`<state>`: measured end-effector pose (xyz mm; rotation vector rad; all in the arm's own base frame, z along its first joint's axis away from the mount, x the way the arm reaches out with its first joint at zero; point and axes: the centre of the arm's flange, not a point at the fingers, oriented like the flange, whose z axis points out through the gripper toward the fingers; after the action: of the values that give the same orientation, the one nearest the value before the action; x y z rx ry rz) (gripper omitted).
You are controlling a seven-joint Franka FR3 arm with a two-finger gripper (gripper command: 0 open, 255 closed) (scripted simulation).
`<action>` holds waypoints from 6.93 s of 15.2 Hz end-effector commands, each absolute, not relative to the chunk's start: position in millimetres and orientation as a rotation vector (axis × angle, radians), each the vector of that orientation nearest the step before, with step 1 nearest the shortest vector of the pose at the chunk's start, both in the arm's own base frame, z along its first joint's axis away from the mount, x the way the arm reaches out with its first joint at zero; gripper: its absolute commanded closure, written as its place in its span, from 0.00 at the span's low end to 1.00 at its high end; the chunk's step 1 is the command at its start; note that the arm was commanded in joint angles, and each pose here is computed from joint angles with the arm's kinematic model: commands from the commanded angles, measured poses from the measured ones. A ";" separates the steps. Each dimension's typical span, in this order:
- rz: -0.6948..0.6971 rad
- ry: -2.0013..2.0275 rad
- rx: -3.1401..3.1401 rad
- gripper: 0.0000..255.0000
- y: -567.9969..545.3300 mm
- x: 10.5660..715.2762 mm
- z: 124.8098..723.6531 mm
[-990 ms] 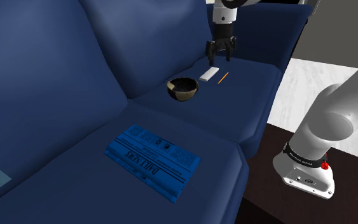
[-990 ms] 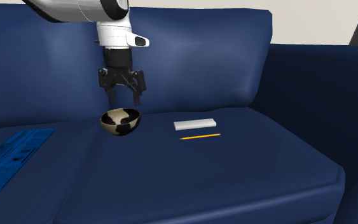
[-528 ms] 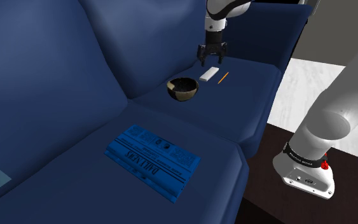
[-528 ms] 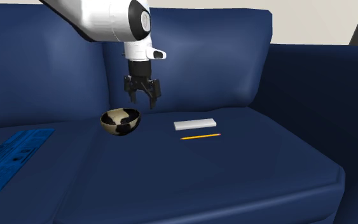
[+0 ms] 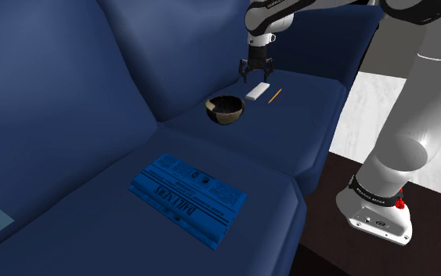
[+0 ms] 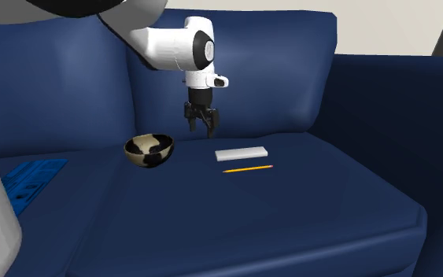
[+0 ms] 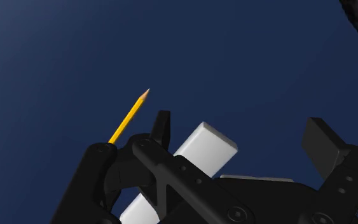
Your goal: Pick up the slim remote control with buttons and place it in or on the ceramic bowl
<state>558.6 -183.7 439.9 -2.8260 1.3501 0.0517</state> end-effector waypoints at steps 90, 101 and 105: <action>0.012 1.914 -2.478 1.00 -110.8 593.4 502.7; 0.012 1.914 -2.478 1.00 17.9 583.2 499.5; 0.012 1.914 -2.478 1.00 17.9 583.2 478.3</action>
<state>583.7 17.3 483.6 -2.4790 1.9137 0.0127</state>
